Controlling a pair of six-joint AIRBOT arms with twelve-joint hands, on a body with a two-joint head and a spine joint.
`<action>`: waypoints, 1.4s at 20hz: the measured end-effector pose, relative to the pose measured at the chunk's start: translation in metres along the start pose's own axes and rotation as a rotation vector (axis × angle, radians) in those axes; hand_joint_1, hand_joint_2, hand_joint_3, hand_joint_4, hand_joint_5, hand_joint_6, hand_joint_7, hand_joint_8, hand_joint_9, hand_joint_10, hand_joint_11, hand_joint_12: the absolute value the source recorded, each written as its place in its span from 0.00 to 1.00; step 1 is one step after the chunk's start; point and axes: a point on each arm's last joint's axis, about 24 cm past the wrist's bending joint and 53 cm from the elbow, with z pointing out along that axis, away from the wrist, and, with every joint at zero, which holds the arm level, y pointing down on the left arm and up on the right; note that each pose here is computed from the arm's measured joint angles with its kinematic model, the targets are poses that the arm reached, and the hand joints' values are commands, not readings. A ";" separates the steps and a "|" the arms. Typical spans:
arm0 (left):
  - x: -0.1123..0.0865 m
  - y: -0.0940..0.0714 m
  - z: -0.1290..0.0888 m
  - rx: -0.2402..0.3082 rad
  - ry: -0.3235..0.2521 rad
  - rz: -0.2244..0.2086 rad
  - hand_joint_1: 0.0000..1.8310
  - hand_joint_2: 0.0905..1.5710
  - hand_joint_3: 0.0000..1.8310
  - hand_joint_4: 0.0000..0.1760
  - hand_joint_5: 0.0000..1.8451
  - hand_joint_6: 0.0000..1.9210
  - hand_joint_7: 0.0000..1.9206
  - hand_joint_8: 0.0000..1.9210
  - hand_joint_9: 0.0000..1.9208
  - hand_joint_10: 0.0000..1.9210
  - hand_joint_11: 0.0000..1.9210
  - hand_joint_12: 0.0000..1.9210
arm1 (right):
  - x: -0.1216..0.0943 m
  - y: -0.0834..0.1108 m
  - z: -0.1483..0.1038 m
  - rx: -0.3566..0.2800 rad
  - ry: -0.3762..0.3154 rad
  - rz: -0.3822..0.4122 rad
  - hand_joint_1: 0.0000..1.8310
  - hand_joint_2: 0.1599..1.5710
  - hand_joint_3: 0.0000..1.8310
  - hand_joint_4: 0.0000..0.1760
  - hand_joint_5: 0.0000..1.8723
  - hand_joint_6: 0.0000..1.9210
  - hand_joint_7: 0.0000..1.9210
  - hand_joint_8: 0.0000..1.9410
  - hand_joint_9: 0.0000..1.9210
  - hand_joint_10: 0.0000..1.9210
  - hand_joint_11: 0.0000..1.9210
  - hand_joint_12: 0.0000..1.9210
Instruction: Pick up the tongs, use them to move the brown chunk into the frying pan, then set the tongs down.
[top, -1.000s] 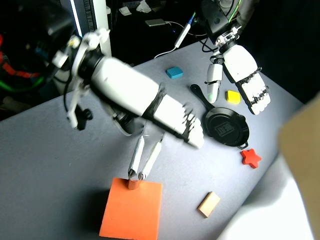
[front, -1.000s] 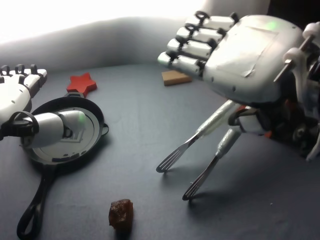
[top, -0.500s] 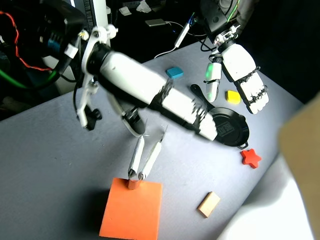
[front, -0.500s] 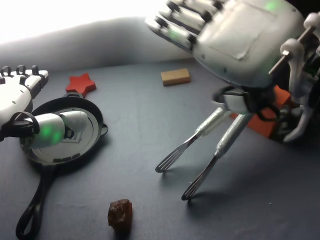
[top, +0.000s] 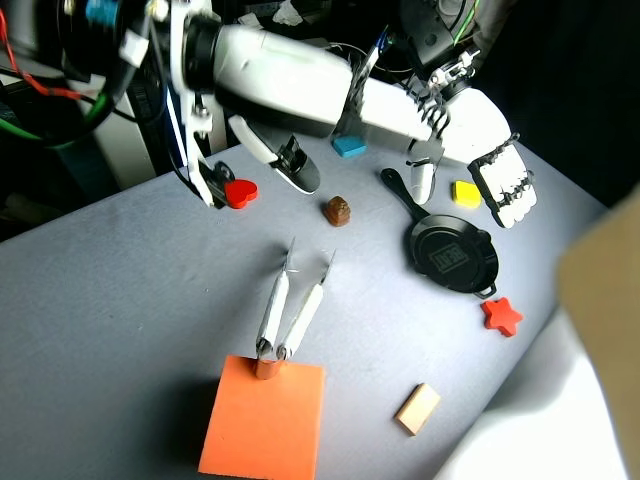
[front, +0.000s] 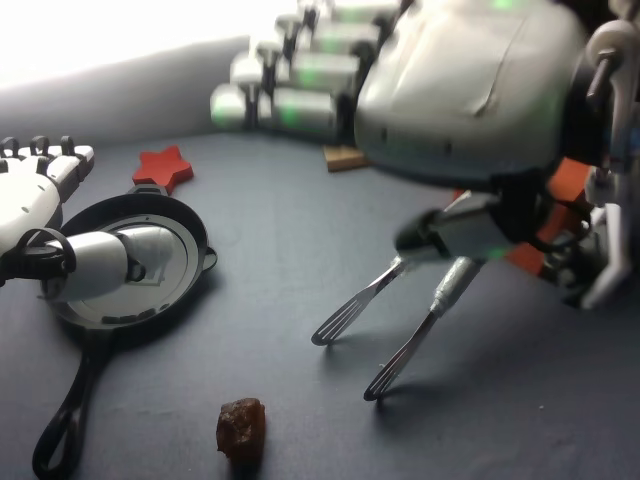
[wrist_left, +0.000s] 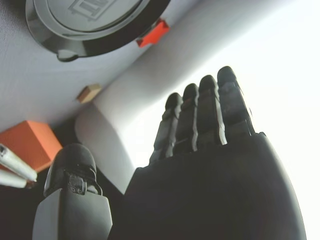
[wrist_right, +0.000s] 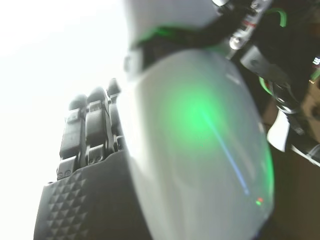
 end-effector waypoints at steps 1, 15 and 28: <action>0.001 -0.001 -0.001 0.002 0.002 -0.001 0.00 0.69 0.00 0.00 0.00 0.00 0.00 0.00 0.00 0.00 0.01 0.01 | 0.008 -0.008 0.003 0.033 0.056 0.009 0.63 0.57 0.00 0.00 0.00 0.00 0.00 0.00 0.00 0.00 0.00 0.00; 0.004 -0.002 -0.003 0.000 0.011 -0.006 0.00 0.69 0.00 0.00 0.01 0.00 0.03 0.01 0.02 0.00 0.01 0.02 | 0.065 -0.095 0.033 0.465 0.305 0.106 0.63 0.55 0.00 0.00 0.00 0.00 0.00 0.00 0.00 0.00 0.00 0.00; 0.010 -0.004 -0.005 0.007 0.030 -0.007 0.00 0.74 0.01 0.00 0.00 0.00 0.01 0.00 0.01 0.00 0.00 0.04 | 0.110 -0.106 0.029 0.561 0.435 0.092 0.61 0.55 0.00 0.00 0.00 0.00 0.00 0.00 0.00 0.00 0.00 0.00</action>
